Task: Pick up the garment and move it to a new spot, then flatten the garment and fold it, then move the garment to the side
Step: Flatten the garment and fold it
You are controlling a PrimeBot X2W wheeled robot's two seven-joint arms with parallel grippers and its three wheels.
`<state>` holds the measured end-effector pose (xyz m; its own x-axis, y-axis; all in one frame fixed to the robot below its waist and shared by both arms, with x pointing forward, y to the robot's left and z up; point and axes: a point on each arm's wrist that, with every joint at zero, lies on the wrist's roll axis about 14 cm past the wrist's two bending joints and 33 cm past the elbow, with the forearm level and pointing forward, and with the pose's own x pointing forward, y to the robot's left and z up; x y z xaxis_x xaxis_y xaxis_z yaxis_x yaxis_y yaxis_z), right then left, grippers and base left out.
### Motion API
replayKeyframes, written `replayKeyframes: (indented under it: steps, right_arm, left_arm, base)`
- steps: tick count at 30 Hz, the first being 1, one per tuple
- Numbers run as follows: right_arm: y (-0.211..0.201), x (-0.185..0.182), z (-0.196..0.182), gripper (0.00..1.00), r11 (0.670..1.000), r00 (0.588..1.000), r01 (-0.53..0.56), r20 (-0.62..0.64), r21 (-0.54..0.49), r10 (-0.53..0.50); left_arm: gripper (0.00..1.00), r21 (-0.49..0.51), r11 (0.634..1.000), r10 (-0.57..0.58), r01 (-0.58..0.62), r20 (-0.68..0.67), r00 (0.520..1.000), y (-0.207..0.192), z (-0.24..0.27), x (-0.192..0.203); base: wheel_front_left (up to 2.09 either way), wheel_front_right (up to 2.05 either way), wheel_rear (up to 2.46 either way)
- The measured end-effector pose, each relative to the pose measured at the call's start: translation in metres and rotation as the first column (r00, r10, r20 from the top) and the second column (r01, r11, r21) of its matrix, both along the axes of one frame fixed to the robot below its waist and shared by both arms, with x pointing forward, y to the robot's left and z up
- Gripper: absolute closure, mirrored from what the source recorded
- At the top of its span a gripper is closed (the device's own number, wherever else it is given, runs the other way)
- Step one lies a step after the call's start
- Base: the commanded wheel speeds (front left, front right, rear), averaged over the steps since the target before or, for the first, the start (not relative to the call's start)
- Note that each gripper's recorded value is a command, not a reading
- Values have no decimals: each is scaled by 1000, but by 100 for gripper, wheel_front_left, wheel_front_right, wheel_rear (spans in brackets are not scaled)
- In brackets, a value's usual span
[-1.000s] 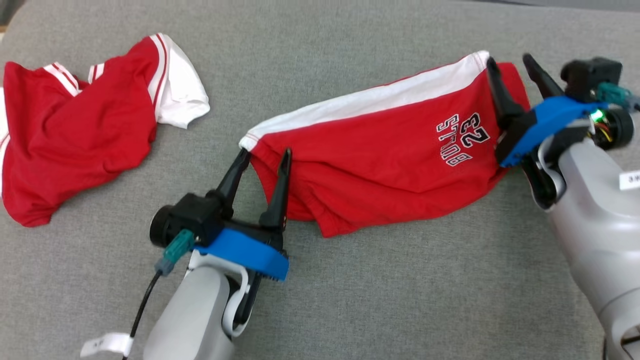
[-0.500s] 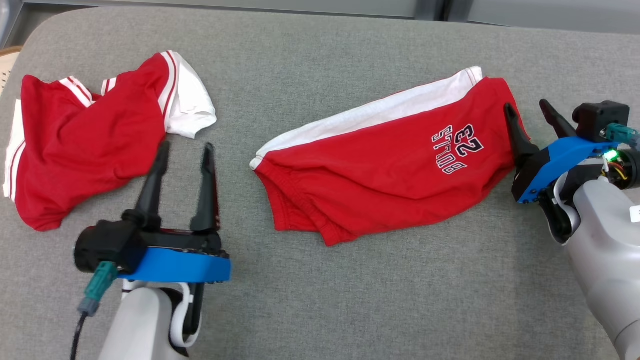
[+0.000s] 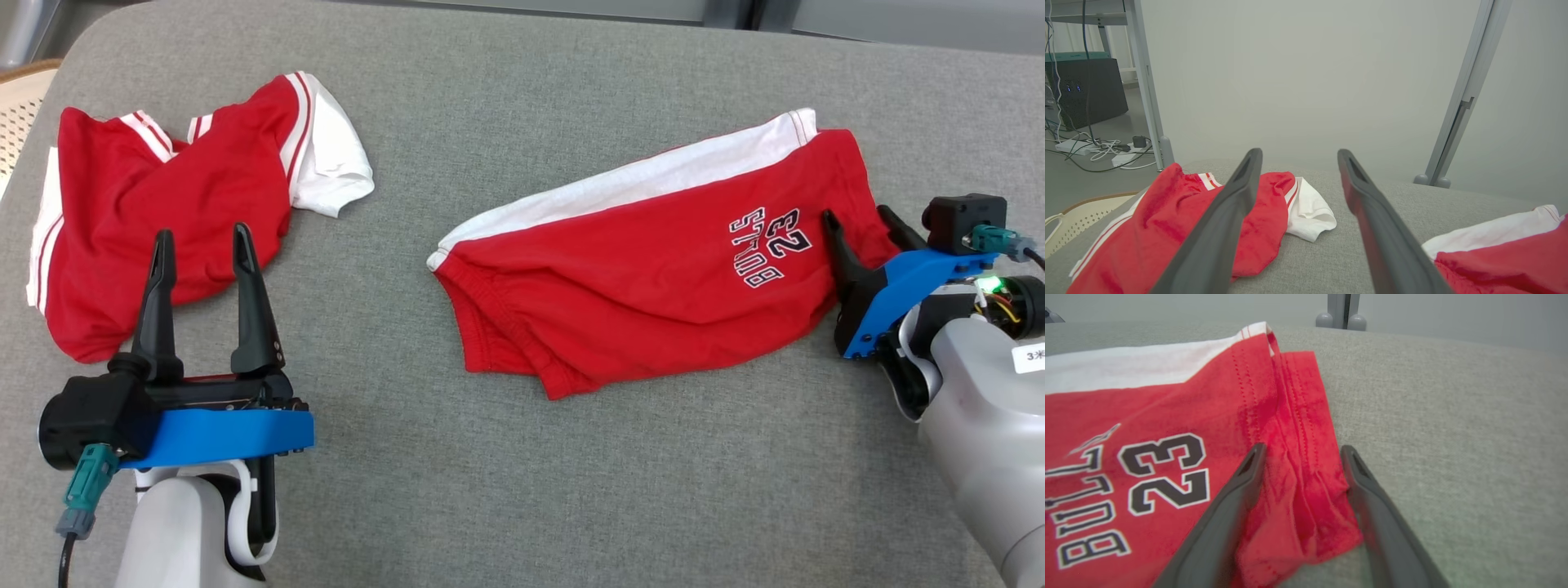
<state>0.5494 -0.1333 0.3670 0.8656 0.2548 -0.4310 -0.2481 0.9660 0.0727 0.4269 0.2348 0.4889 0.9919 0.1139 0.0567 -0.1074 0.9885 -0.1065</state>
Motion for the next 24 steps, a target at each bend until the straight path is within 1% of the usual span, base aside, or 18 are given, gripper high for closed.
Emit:
replayKeyframes:
  steps: [6, 11, 18, 24]
  right_arm:
    - [5, 0, 4, 100, 999, 1000, 5, 5, 40, -5]
    - [-4, -4, 15, 100, 993, 998, 56, 32, 105, -60]
    - [-37, -34, 20, 100, 968, 984, 167, 32, 186, -176]
    - [-80, -67, 27, 100, 929, 953, 283, 39, 237, -300]
  left_arm:
    - [0, -1, 1000, 7, -7, -14, 1000, -1, -5, 0]
    - [0, 3, 1000, 4, -4, -12, 1000, -4, -4, 1]
    - [0, 6, 1000, -16, 16, -5, 1000, -12, 0, -3]
    - [0, -1, 999, -46, 46, 2, 999, -24, 2, -6]
  base:
    - [0, 0, 0]
    - [0, 0, 0]
    - [0, 0, 0]
    - [0, 0, 0]
